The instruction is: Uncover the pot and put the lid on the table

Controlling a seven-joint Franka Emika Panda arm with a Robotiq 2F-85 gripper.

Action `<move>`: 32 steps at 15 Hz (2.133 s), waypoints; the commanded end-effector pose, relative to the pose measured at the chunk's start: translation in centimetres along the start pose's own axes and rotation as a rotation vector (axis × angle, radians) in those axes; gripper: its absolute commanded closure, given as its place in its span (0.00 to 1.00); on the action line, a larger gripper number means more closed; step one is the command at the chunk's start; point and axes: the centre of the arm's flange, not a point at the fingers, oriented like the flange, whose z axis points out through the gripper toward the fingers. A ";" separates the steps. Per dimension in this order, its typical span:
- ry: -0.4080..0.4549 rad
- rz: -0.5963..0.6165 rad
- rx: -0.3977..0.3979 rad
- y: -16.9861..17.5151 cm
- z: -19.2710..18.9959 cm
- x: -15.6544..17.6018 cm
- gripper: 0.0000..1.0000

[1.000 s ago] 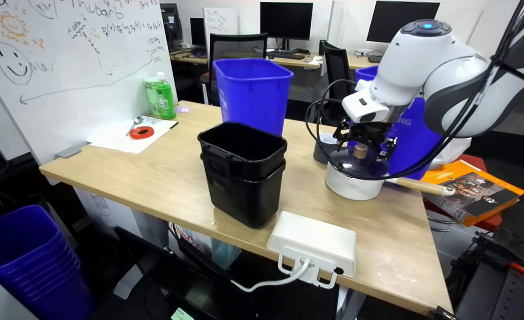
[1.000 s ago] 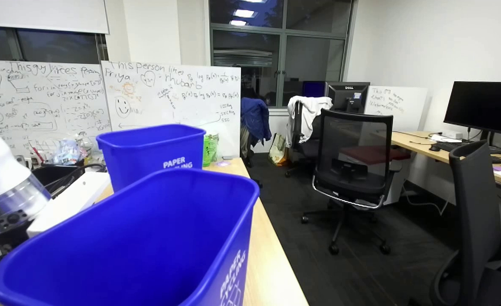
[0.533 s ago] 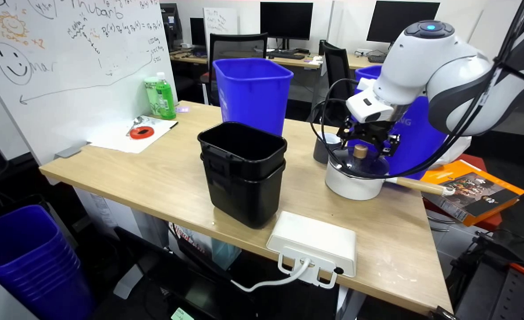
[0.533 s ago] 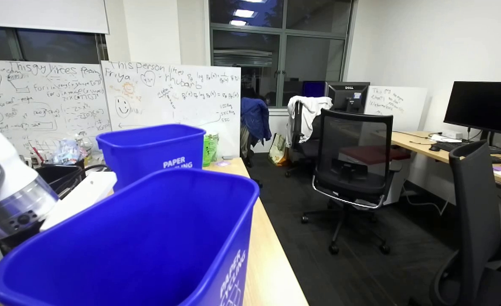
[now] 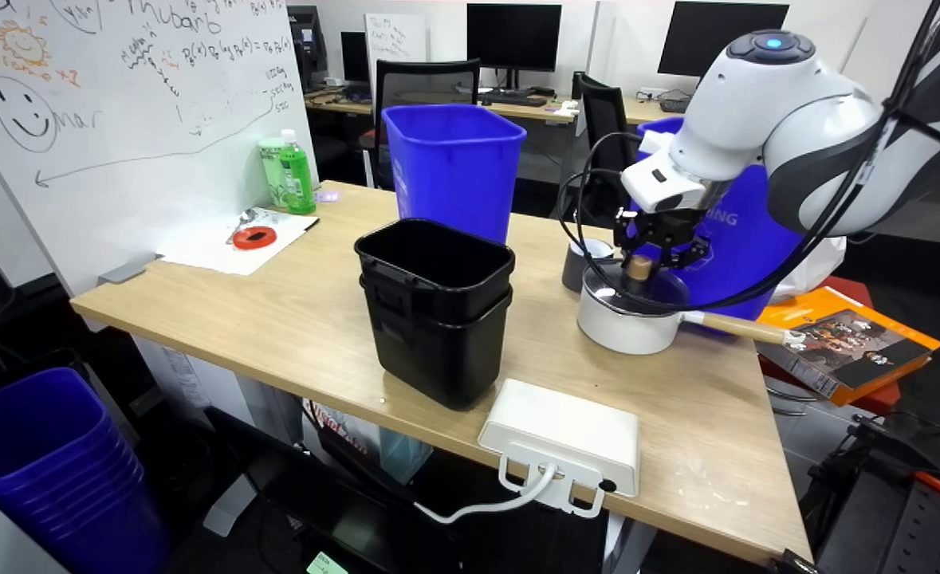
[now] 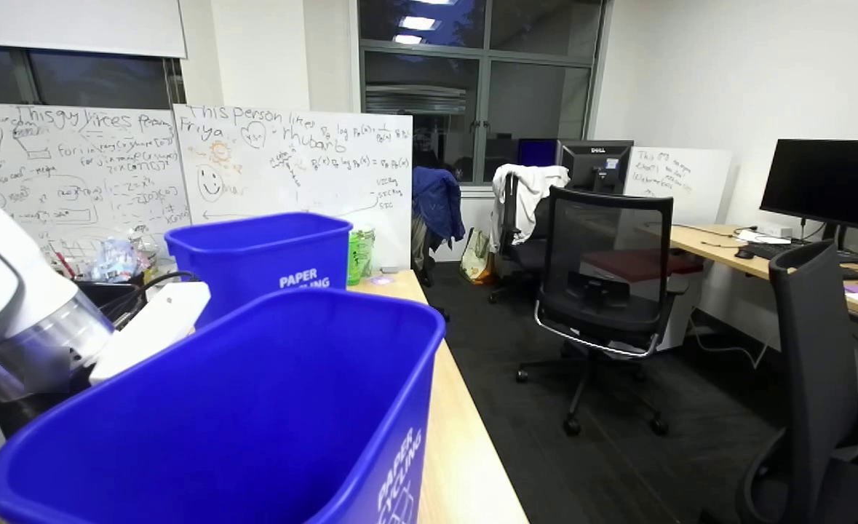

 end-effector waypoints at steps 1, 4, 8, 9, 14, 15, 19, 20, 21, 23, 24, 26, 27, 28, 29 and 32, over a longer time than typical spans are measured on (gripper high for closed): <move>-0.014 -0.003 -0.012 -0.2 -1.0 -1.0 0.82; -0.014 0.024 -0.010 -0.1 -2.3 -1.5 0.84; 0.031 0.140 0.005 1.0 -5.8 -1.1 0.84; 0.055 0.172 0.008 1.3 -6.9 -0.6 0.84; 0.204 0.275 0.092 1.5 -12.0 3.7 0.84; 0.230 0.284 0.123 1.1 -12.8 4.4 0.84; 0.314 0.340 0.280 -2.0 -15.3 6.9 0.84; 0.323 0.360 0.320 -3.0 -15.6 7.3 0.84; 0.328 0.387 0.356 -3.9 -15.9 7.6 0.84; 0.339 0.457 0.418 -5.7 -16.0 8.2 0.84; 0.340 0.491 0.439 -6.5 -15.9 8.6 0.84; 0.342 0.558 0.471 -7.8 -15.7 9.3 0.84; 0.344 0.588 0.481 -8.2 -15.5 9.7 0.84; 0.341 0.614 0.490 -8.6 -15.2 9.9 0.84; 0.335 0.628 0.495 -9.0 -15.0 10.2 0.84; 0.294 0.645 0.496 -9.4 -14.1 10.6 0.84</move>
